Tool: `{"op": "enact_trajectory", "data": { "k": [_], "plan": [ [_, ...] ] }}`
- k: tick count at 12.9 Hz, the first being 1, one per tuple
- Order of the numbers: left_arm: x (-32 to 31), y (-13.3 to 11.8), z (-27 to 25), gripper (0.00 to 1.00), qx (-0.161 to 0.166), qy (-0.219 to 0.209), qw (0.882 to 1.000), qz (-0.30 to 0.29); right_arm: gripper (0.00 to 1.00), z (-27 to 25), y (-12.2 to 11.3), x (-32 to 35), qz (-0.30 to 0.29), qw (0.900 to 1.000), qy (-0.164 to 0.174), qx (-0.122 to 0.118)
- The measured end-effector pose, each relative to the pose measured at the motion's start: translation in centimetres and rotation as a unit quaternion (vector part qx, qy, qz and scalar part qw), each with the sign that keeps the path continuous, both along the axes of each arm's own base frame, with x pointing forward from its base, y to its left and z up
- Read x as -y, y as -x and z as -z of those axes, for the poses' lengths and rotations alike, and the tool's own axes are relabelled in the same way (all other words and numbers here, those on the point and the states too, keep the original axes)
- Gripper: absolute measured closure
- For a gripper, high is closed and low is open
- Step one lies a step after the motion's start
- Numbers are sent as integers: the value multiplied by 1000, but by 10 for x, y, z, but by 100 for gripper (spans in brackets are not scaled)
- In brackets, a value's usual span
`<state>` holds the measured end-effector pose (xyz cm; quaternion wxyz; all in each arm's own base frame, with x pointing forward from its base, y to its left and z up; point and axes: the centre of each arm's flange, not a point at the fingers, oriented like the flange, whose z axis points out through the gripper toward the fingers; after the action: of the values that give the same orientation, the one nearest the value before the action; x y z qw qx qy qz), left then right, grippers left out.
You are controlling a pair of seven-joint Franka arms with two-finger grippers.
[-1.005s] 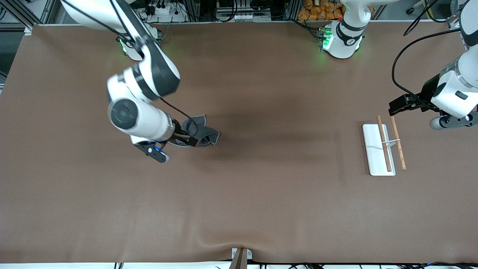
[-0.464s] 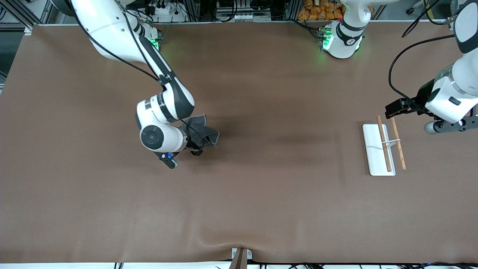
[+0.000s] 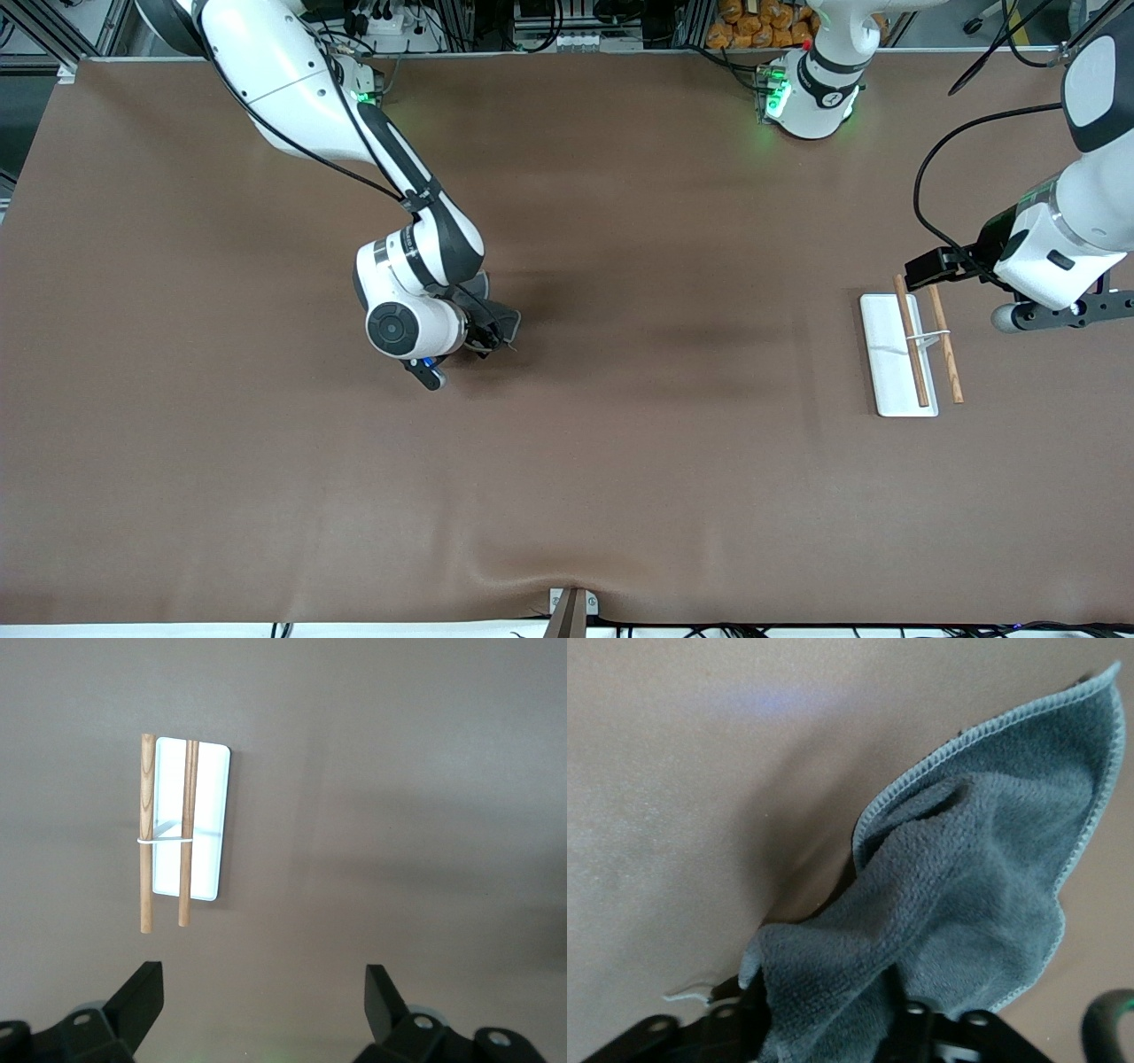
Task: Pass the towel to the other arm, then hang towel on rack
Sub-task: 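Lift the towel with the right gripper while the left gripper approaches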
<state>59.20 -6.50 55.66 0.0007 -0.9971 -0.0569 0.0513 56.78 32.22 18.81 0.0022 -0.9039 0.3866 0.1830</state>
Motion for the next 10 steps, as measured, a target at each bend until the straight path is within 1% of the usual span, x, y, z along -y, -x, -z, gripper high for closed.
{"op": "enact_trajectory", "data": {
  "k": [2,4,5,6,7,9,10],
  "plan": [
    [0,0,0,0,0,0,1000,0,75,-3,-5,6,11,1000,-3,0],
    [0,0,0,0,0,0,1000,0,94,-23,-16,19,30,999,-14,-11],
    [0,0,0,0,0,0,1000,0,98,-45,-25,23,45,998,-32,-24],
    [1,0,0,0,0,0,1000,1,98,-74,-34,23,62,996,-55,-37],
    [1,0,0,0,0,0,1000,1,98,-107,-43,20,77,993,-76,-42],
    [4,0,-1,0,1,1,1000,4,98,-169,-57,5,120,987,-103,-37],
    [7,0,-2,0,2,1,1000,6,98,-193,-58,-8,145,982,-112,-35]
  ]
}}
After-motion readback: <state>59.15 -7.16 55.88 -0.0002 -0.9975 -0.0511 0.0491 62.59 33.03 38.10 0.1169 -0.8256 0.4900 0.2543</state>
